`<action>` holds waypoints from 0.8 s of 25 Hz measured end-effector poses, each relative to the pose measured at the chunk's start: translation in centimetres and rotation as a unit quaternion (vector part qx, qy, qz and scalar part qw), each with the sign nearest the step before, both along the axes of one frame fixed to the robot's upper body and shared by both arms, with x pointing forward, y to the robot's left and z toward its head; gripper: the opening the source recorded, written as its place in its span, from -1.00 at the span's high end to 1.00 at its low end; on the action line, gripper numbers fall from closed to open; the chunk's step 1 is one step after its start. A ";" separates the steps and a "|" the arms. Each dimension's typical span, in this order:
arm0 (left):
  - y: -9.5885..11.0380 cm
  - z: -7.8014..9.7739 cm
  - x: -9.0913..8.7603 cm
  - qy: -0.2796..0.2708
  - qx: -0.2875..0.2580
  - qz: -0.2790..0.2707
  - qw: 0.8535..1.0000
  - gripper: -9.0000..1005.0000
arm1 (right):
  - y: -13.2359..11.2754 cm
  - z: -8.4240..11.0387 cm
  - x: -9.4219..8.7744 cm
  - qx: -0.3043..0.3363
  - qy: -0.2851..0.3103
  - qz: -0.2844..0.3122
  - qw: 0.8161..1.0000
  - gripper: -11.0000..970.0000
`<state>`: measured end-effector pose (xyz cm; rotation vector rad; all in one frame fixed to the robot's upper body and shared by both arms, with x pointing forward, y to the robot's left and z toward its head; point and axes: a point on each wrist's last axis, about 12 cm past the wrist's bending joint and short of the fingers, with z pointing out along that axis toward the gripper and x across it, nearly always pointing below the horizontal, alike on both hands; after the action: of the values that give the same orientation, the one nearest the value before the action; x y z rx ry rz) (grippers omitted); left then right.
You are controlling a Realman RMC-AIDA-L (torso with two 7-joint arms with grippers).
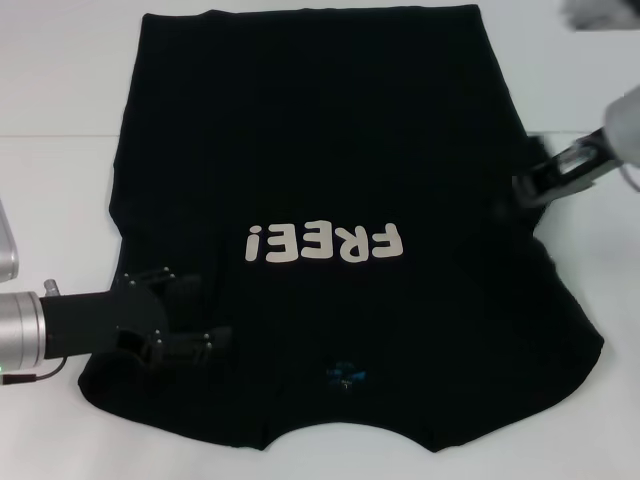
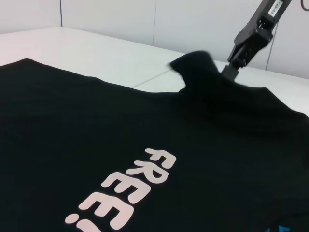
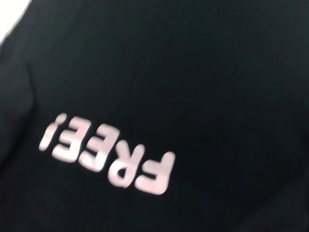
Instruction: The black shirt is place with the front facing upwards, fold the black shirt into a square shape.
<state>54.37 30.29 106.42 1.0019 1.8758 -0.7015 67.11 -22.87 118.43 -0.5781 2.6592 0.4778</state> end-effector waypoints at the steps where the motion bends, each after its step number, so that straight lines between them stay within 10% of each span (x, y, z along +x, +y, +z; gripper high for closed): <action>1: 0.0 0.0 0.0 0.000 0.000 0.000 1.000 -0.76 | 0.8 -0.1 -0.1 -0.011 0.001 0.013 1.000 0.94; 12: 0.5 0.1 -0.1 -0.003 -0.018 0.022 1.000 -0.76 | 2.9 -1.3 -1.0 -0.012 0.010 0.054 0.998 0.81; 20: 2.7 1.1 0.0 0.087 -0.116 0.130 0.981 -0.75 | -0.4 -2.6 -3.0 0.153 -0.044 0.081 0.984 0.51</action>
<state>54.38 33.01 107.52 0.5491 1.9758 -0.8477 64.15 -23.32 115.86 -0.7016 2.4004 0.8685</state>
